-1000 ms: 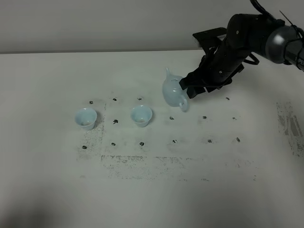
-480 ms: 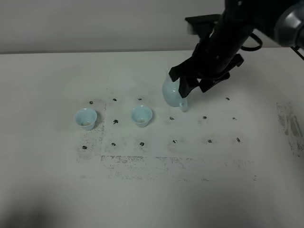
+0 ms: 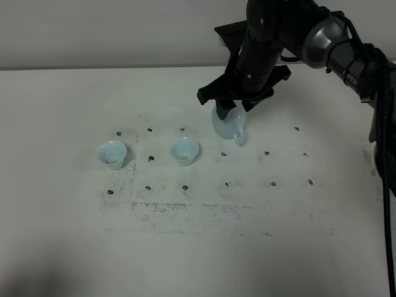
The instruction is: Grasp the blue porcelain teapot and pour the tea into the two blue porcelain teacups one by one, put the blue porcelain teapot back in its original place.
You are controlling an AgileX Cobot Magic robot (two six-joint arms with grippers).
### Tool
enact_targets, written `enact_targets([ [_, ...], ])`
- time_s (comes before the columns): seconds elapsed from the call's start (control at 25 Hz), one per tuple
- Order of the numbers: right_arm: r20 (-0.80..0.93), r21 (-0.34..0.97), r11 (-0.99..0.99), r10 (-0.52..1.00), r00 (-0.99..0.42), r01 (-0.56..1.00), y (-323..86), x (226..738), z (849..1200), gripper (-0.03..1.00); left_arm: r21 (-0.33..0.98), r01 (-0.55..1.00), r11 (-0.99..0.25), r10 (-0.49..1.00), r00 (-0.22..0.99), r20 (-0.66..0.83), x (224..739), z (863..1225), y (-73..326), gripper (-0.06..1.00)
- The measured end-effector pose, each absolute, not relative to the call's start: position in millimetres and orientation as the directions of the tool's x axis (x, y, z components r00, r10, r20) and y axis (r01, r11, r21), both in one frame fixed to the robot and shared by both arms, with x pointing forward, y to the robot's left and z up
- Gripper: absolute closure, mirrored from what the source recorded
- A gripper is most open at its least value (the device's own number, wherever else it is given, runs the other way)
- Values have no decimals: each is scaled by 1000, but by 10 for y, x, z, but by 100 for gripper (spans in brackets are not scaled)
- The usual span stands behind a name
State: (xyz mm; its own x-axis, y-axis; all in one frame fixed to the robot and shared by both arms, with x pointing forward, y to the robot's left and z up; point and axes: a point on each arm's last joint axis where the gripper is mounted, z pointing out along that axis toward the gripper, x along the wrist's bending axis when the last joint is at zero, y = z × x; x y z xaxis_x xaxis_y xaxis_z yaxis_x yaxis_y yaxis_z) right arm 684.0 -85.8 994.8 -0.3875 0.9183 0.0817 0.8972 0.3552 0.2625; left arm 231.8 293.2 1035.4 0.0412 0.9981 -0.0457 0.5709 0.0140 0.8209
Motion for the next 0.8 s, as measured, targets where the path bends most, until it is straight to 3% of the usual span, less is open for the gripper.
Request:
enact_targets([
  [0.48, 156, 256, 291, 929, -337, 922, -822, 6836, 9962, 48, 821, 571, 14, 998, 41, -46, 2318, 10354, 2932, 28],
  [0.8, 130, 299, 307, 925, -357, 904, -967, 6583, 10395, 48, 821, 571, 14, 998, 41, -46, 2318, 10354, 2932, 28],
])
